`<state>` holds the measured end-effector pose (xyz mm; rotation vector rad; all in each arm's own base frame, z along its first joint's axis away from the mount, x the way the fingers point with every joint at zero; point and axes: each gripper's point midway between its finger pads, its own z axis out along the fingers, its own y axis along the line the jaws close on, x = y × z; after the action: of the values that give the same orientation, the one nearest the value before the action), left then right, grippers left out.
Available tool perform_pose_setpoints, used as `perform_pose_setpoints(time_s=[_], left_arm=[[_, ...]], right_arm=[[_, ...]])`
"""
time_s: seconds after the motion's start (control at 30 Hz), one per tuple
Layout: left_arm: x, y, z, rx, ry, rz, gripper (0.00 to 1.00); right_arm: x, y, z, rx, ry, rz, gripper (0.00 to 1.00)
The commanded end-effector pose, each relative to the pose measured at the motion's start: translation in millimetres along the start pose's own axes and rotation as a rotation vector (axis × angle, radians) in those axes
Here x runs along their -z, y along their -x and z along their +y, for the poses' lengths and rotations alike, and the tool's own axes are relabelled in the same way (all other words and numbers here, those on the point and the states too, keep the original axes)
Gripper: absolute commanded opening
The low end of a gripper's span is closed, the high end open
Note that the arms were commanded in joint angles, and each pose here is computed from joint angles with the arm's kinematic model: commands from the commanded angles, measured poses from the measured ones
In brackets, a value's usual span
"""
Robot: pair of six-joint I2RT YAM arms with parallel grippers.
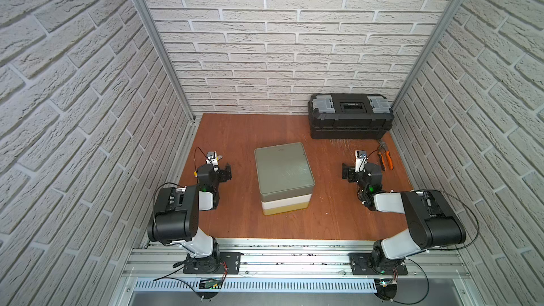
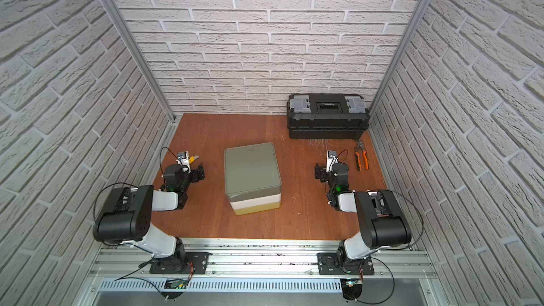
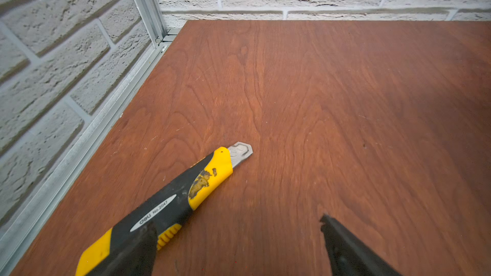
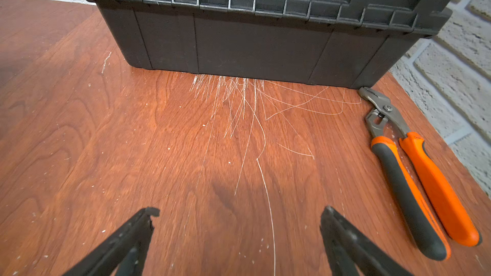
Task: Take the mice out of the drawer
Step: Adjust the storage box at the center of the board.
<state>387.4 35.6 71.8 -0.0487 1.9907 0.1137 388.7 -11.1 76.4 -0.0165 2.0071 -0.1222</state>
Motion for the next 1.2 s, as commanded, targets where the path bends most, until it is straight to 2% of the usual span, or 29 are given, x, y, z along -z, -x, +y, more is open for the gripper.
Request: perform_pose_setpoints(time_s=[0.0,1.0,1.1,1.17], left_arm=[[-2,18,0,0.012,-0.005,-0.057,0.98],[-1,19,0,-0.005,0.021,-0.063,0.98],[6,31,0,-0.026,0.053,-0.076,0.98],[13,50,6,-0.044,0.131,-0.033,0.98]], right_arm=[[-1,17,-3,-0.024,0.001,-0.049,0.99],[0,21,1,-0.009,0.014,-0.054,0.99],[-1,30,6,0.021,0.035,-0.017,0.99],[-3,36,12,0.064,0.035,0.035,1.00]])
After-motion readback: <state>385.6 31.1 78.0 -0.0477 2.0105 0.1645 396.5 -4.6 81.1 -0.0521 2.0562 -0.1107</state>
